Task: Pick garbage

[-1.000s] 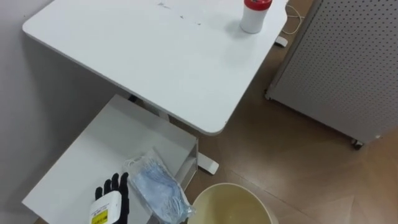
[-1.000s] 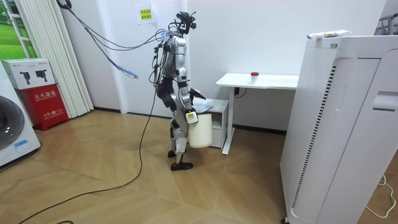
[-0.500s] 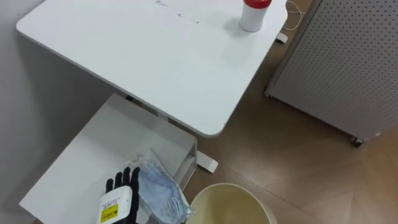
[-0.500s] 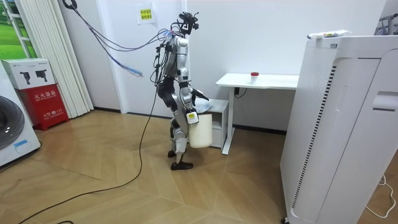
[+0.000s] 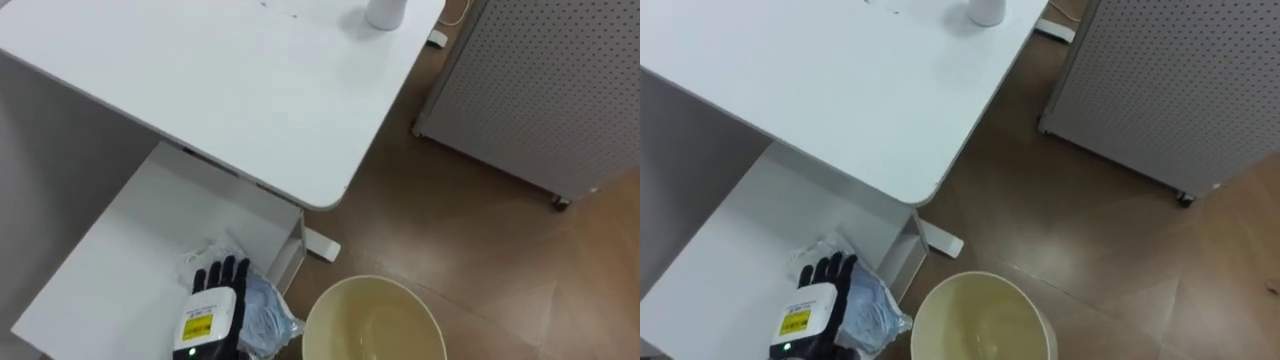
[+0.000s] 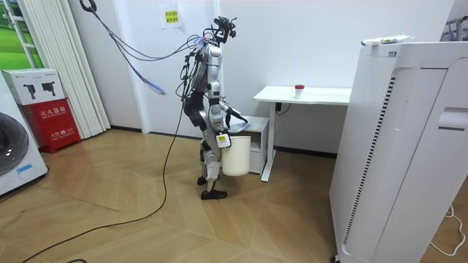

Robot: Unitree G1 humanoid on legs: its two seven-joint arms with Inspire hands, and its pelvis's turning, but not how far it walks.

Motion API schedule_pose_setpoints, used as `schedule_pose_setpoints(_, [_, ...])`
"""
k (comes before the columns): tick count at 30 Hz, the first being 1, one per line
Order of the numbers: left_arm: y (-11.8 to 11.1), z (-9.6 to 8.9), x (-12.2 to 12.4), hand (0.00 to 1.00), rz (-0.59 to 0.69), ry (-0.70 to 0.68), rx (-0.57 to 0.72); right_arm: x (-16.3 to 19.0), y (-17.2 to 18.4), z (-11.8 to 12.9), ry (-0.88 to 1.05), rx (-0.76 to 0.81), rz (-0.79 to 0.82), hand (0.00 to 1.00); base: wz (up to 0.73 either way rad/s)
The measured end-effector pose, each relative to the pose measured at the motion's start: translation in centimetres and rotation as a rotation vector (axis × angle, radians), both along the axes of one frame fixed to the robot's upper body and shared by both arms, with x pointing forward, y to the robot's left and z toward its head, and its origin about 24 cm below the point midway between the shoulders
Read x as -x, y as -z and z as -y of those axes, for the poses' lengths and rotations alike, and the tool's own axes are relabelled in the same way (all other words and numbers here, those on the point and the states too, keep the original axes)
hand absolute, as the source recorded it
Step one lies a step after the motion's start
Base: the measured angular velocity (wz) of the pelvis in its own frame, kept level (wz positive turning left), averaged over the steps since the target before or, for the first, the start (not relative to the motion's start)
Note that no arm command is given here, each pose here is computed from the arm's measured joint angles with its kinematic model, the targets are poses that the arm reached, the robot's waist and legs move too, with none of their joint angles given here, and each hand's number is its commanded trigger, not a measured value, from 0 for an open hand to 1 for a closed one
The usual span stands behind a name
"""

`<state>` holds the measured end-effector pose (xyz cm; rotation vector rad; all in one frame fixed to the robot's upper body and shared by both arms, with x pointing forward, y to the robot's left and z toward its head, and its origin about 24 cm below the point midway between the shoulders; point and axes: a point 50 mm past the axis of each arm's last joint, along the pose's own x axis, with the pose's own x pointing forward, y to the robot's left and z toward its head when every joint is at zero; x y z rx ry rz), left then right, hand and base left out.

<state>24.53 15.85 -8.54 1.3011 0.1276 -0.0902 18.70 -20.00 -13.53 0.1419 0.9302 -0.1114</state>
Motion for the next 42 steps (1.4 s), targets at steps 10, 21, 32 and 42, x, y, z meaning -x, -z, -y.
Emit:
schedule_pose_setpoints(10, [-0.3, 0.2, -0.7, 0.54, -0.012, 0.026, -0.014, -1.5, -0.9, -0.5, -0.015, -0.026, 0.082, 1.00, -0.03])
schedule_pose_setpoints(21, [-1.6, -1.1, -1.9, 1.00, 0.060, 0.007, -0.066, -1.4, -0.8, -0.3, 0.071, -0.083, 0.078, 1.00, 0.00])
schedule_pose_setpoints(32, [-1.9, -2.0, -2.3, 1.00, 0.066, 0.031, -0.176, -1.4, -0.7, -0.6, 0.062, -0.112, 0.058, 1.00, 0.00])
schedule_pose_setpoints(42, [-1.8, -2.0, -2.2, 1.00, 0.059, 0.057, -0.231, -1.4, -0.8, -0.5, 0.064, -0.116, 0.037, 1.00, 0.00])
